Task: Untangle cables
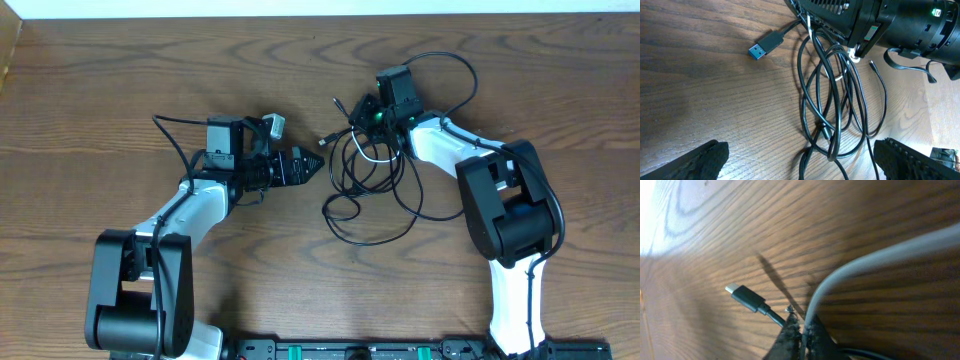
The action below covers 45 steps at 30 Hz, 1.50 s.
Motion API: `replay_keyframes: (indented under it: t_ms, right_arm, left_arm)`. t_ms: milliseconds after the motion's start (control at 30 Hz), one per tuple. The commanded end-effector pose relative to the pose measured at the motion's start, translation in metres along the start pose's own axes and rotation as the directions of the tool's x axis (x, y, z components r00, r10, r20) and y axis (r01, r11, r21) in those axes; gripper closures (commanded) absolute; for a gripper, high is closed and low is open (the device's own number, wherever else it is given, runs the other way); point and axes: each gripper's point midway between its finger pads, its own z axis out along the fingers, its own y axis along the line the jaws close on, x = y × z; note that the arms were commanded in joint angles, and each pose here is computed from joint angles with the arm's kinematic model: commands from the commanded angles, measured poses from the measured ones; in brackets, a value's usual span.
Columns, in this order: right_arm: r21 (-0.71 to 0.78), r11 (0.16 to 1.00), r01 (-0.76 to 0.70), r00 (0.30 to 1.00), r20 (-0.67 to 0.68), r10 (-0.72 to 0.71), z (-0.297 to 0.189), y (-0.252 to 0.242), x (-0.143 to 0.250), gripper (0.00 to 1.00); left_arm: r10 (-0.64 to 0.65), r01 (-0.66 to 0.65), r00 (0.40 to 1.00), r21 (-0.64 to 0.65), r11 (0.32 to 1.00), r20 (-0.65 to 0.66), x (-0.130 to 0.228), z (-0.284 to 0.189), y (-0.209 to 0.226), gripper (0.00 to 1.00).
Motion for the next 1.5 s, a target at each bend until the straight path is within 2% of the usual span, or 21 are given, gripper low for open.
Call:
replay_keyframes:
  t_ms: [0, 167, 300, 367, 500, 633, 700, 767, 867, 967, 1067, 1167, 1333, 1467]
  right_arm:
    - [-0.091, 0.994, 0.061, 0.998, -0.021, -0.063, 0.000, 0.014, -0.001, 0.99]
    - [-0.286, 0.949, 0.136, 0.990, -0.008, -0.144, -0.021, 0.055, -0.015, 0.99]
    - [-0.330, 0.917, 0.225, 0.974, 0.075, -0.212, -0.054, 0.077, -0.038, 0.99]
    - [-0.376, 0.869, 0.323, 0.944, 0.191, -0.268, -0.106, 0.108, -0.065, 0.99]
    - [-0.443, 0.809, 0.386, 0.916, 0.287, -0.280, -0.171, 0.137, -0.088, 0.99]
    - [-0.490, 0.742, 0.458, 0.882, 0.358, -0.307, -0.228, 0.159, -0.096, 0.99]
    - [-0.457, 0.722, 0.519, 0.845, 0.404, -0.352, -0.246, 0.163, -0.096, 0.99]
    - [-0.377, 0.791, 0.481, 0.861, 0.372, -0.346, -0.237, 0.145, -0.095, 0.99]
    - [-0.212, 0.920, 0.329, 0.937, 0.191, -0.291, -0.200, 0.096, -0.068, 0.99]
    - [0.030, 0.969, 0.245, 0.969, 0.016, -0.246, -0.166, 0.042, -0.026, 0.99]
    - [0.085, 0.954, 0.287, 0.950, -0.151, -0.272, -0.135, 0.026, 0.024, 0.99]
    - [-0.004, 0.886, 0.464, 0.866, -0.207, -0.455, -0.116, 0.045, 0.056, 0.99]
    - [-0.191, 0.765, 0.615, 0.763, -0.099, -0.638, -0.142, 0.098, 0.058, 0.99]
    - [-0.246, 0.685, 0.685, 0.713, 0.034, -0.700, -0.201, 0.129, 0.044, 0.99]
  left_arm:
    - [0.021, -0.021, 1.000, 0.003, 1.000, 0.006, -0.004, -0.001, -0.003, 0.01]
    - [0.021, -0.021, 1.000, 0.003, 1.000, 0.006, -0.004, -0.001, -0.003, 0.01]
    - [0.021, -0.021, 1.000, 0.003, 1.000, 0.006, -0.004, -0.001, -0.003, 0.01]
    - [0.021, -0.021, 1.000, 0.003, 1.000, 0.006, -0.004, -0.001, -0.003, 0.01]
    - [0.021, -0.021, 1.000, 0.003, 1.000, 0.006, -0.004, -0.001, -0.003, 0.01]
    - [0.021, -0.021, 1.000, 0.003, 1.000, 0.006, -0.004, -0.001, -0.003, 0.01]
    - [0.021, -0.021, 1.000, 0.003, 1.000, 0.006, -0.004, -0.001, -0.003, 0.01]
    - [0.021, -0.021, 1.000, 0.003, 1.000, 0.006, -0.004, -0.001, -0.003, 0.01]
    - [0.021, -0.021, 1.000, 0.003, 1.000, 0.006, -0.004, -0.001, -0.003, 0.01]
    - [0.021, -0.021, 1.000, 0.003, 1.000, 0.006, -0.004, -0.001, -0.003, 0.01]
    - [0.021, -0.021, 1.000, 0.003, 1.000, 0.006, -0.004, -0.001, -0.003, 0.01]
    - [0.021, -0.021, 1.000, 0.003, 1.000, 0.006, -0.004, -0.001, -0.003, 0.01]
    - [0.021, -0.021, 1.000, 0.003, 1.000, 0.006, -0.004, -0.001, -0.003, 0.01]
    - [0.021, -0.021, 1.000, 0.003, 1.000, 0.006, -0.004, -0.001, -0.003, 0.01]
